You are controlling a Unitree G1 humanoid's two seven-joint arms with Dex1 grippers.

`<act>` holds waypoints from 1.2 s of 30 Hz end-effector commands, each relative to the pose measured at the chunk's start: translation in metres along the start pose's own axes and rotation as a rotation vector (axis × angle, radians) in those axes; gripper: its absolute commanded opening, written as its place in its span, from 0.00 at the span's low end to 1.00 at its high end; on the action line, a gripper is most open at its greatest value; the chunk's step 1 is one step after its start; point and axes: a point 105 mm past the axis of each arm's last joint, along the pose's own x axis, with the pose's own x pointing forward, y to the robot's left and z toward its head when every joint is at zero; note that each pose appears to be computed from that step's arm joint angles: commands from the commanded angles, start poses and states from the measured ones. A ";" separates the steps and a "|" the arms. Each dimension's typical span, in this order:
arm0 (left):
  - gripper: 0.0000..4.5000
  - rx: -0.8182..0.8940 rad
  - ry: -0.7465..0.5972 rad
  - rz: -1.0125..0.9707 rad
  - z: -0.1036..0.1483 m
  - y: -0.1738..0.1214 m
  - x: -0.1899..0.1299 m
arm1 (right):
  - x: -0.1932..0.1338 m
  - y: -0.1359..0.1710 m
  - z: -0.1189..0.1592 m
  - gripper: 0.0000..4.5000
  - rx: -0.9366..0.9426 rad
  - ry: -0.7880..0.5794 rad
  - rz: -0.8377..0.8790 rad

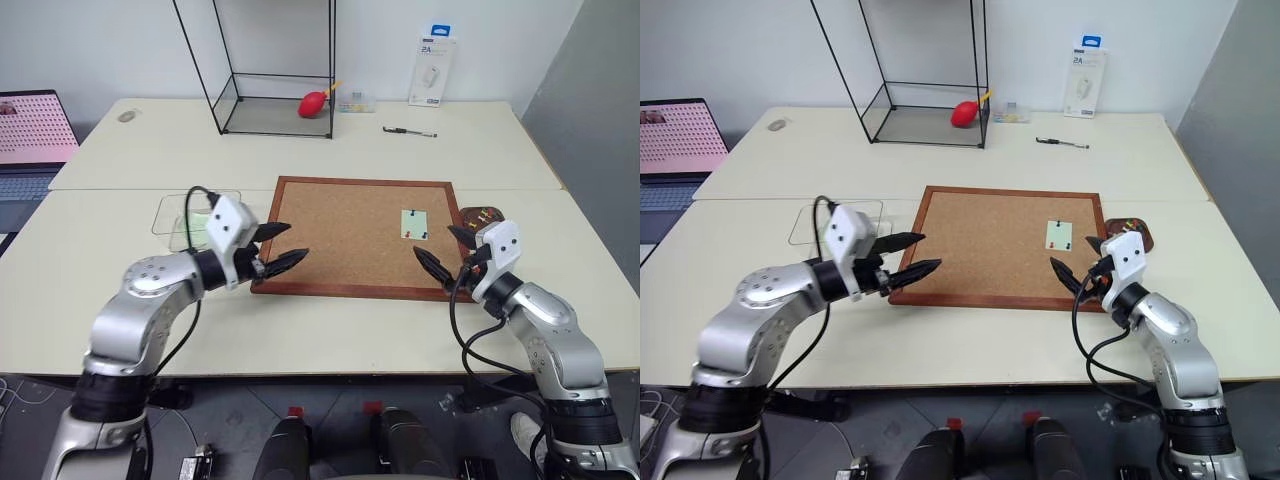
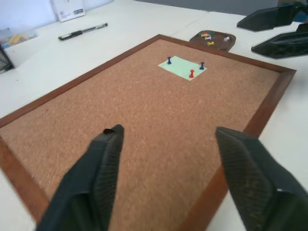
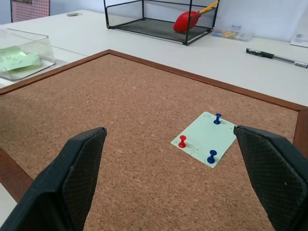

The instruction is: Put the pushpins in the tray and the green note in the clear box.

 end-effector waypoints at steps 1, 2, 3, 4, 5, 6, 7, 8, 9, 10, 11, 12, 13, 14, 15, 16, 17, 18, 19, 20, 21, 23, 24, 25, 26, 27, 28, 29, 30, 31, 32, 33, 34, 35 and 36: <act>0.49 0.041 0.000 -0.052 0.002 -0.002 0.021 | 0.000 0.001 0.013 1.00 -0.030 -0.034 0.000; 0.44 0.041 0.007 -0.059 0.000 -0.001 0.026 | 0.001 0.000 0.012 1.00 -0.027 -0.030 -0.008; 0.40 0.039 0.012 -0.074 -0.001 -0.002 0.030 | 0.002 0.000 0.012 1.00 -0.021 -0.022 -0.014; 0.36 0.045 0.019 -0.090 -0.004 -0.004 0.035 | 0.003 0.001 0.011 1.00 -0.014 -0.019 -0.015; 0.31 0.051 0.024 -0.103 -0.006 -0.005 0.040 | 0.005 0.002 0.011 1.00 -0.011 -0.017 -0.014; 0.27 0.052 0.027 -0.115 -0.007 -0.006 0.044 | 0.006 0.003 0.011 1.00 -0.009 -0.016 -0.012; 0.22 0.052 0.028 -0.123 -0.008 -0.007 0.049 | 0.007 0.004 0.011 1.00 -0.010 -0.016 -0.011; 0.18 0.052 0.028 -0.130 -0.009 -0.008 0.054 | 0.008 0.004 0.010 1.00 -0.011 -0.014 -0.009; 0.14 0.052 0.028 -0.142 -0.010 -0.010 0.059 | 0.010 0.005 0.010 1.00 -0.017 -0.012 -0.006; 0.11 0.047 0.028 -0.156 -0.011 -0.013 0.066 | 0.012 0.006 0.009 1.00 -0.030 -0.001 -0.003; 0.07 0.044 0.029 -0.166 -0.012 -0.015 0.071 | 0.013 0.006 0.008 1.00 -0.039 0.007 -0.002; 0.03 0.041 0.031 -0.175 -0.014 -0.017 0.074 | 0.014 0.006 0.007 1.00 -0.048 0.016 -0.002; 0.01 0.040 0.036 -0.181 -0.015 -0.018 0.077 | 0.015 0.006 0.005 1.00 -0.054 0.024 -0.002; 0.01 0.041 0.043 -0.185 -0.018 -0.018 0.080 | 0.017 0.005 0.005 1.00 -0.058 0.030 -0.006; 0.01 0.038 0.051 -0.188 -0.021 -0.018 0.083 | 0.018 0.003 0.004 1.00 -0.064 0.036 -0.011; 0.01 0.036 0.061 -0.189 -0.025 -0.018 0.087 | 0.020 0.002 0.004 1.00 -0.067 0.041 -0.016; 0.01 0.036 0.066 -0.190 -0.028 -0.018 0.090 | 0.021 0.000 0.004 1.00 -0.069 0.043 -0.019; 0.01 0.035 0.075 -0.186 -0.031 -0.017 0.093 | 0.023 -0.001 0.004 1.00 -0.069 0.042 -0.024; 0.01 0.036 0.080 -0.183 -0.033 -0.017 0.095 | 0.024 -0.002 0.004 1.00 -0.068 0.041 -0.027; 0.01 0.032 0.095 -0.180 -0.038 -0.016 0.097 | 0.026 -0.002 0.005 1.00 -0.072 0.035 -0.028; 0.01 0.021 0.122 -0.191 -0.045 -0.018 0.099 | 0.029 -0.003 0.007 1.00 -0.060 0.025 -0.032; 0.01 0.008 0.168 -0.205 -0.058 -0.020 0.101 | 0.037 -0.006 0.011 1.00 -0.053 0.010 -0.044; 0.01 0.001 0.186 -0.209 -0.064 -0.020 0.102 | 0.040 -0.007 0.013 1.00 -0.049 0.006 -0.047; 0.01 -0.002 0.202 -0.214 -0.069 -0.021 0.103 | 0.043 -0.010 0.015 1.00 -0.048 0.004 -0.050; 0.01 0.000 0.211 -0.219 -0.072 -0.022 0.103 | 0.047 -0.012 0.016 1.00 -0.046 0.008 -0.051; 0.01 -0.002 0.215 -0.229 -0.073 -0.024 0.104 | 0.051 -0.017 0.016 1.00 -0.045 0.026 -0.062; 0.01 -0.008 0.215 -0.241 -0.074 -0.027 0.104 | 0.056 -0.022 0.015 1.00 -0.043 0.042 -0.074; 0.01 -0.013 0.212 -0.252 -0.074 -0.029 0.105 | 0.061 -0.027 0.015 1.00 -0.035 0.053 -0.086; 0.01 -0.016 0.210 -0.258 -0.074 -0.030 0.105 | 0.065 -0.032 0.015 1.00 -0.020 0.062 -0.093; 0.01 -0.017 0.208 -0.262 -0.074 -0.031 0.106 | 0.069 -0.036 0.016 1.00 -0.009 0.065 -0.099; 0.01 -0.018 0.208 -0.266 -0.074 -0.032 0.106 | 0.074 -0.042 0.016 1.00 -0.002 0.074 -0.109; 0.01 -0.019 0.208 -0.268 -0.074 -0.033 0.106 | 0.076 -0.045 0.015 1.00 0.002 0.079 -0.115; 0.01 -0.020 0.211 -0.271 -0.074 -0.034 0.105 | 0.081 -0.050 0.014 1.00 -0.003 0.093 -0.121; 0.01 -0.021 0.213 -0.273 -0.075 -0.034 0.104 | 0.085 -0.054 0.012 1.00 -0.004 0.107 -0.127; 0.01 -0.022 0.215 -0.274 -0.076 -0.035 0.103 | 0.089 -0.057 0.010 1.00 -0.001 0.119 -0.131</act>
